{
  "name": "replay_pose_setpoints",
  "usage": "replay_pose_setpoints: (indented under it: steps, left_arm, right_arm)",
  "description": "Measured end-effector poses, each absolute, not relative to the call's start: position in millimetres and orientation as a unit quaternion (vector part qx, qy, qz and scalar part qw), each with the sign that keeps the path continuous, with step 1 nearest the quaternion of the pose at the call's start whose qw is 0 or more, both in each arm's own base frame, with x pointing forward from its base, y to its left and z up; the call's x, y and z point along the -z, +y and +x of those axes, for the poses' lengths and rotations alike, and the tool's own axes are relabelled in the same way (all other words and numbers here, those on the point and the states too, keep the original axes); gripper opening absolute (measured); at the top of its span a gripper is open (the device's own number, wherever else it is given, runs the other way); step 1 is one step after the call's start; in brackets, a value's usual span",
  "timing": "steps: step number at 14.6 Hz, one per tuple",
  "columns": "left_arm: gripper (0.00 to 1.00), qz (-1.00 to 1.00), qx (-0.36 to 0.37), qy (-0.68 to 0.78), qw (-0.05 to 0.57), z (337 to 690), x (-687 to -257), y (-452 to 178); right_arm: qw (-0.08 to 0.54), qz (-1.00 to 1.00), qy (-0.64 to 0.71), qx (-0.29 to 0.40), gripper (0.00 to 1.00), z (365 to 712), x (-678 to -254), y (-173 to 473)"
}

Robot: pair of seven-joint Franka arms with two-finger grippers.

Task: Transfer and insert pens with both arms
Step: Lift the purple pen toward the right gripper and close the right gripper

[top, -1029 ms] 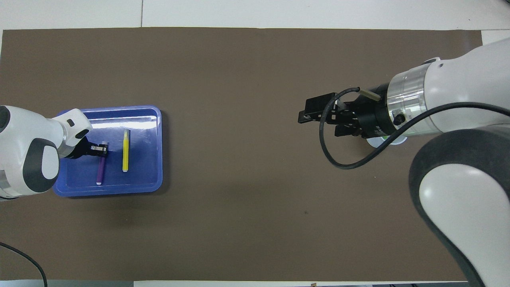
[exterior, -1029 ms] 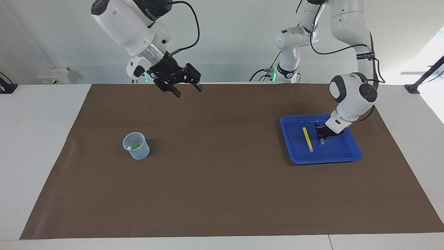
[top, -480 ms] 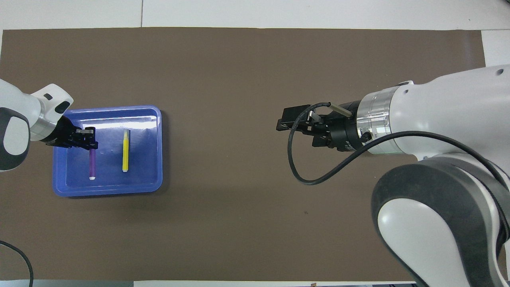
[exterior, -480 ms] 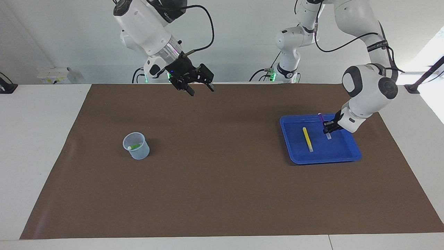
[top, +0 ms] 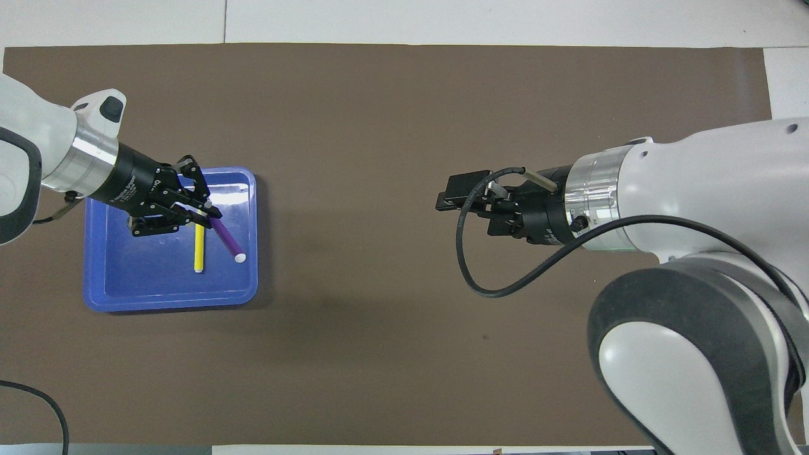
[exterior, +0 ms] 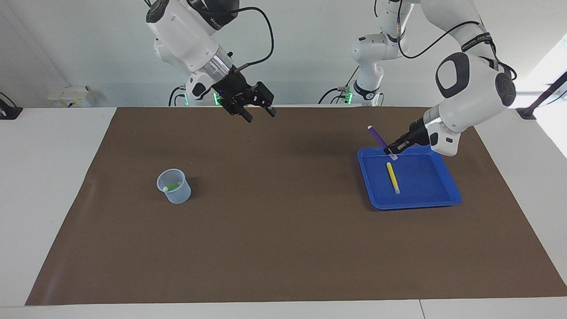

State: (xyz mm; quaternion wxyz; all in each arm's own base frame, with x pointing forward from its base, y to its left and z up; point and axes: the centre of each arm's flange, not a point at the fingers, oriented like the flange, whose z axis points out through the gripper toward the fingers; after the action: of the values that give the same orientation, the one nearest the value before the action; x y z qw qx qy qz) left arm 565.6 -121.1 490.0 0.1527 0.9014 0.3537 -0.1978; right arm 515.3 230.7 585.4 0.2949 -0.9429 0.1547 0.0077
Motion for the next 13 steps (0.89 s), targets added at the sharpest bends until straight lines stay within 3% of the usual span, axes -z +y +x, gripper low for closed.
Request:
replay_pose_setpoints:
  steps: [7, 13]
  left_arm:
    - [0.17, 0.727, 0.263, 0.593, 0.223, 547.6, -527.2, -226.1]
    - [0.17, 0.658, 0.275, 0.649, 0.266, 489.9, -515.8, -306.8]
  right_arm:
    - [0.315, -0.934, 0.168, 0.015, 0.93, 516.4, -588.3, 241.0]
    - [0.333, -0.922, 0.193, 0.044, 0.93, 506.4, -584.3, 275.7]
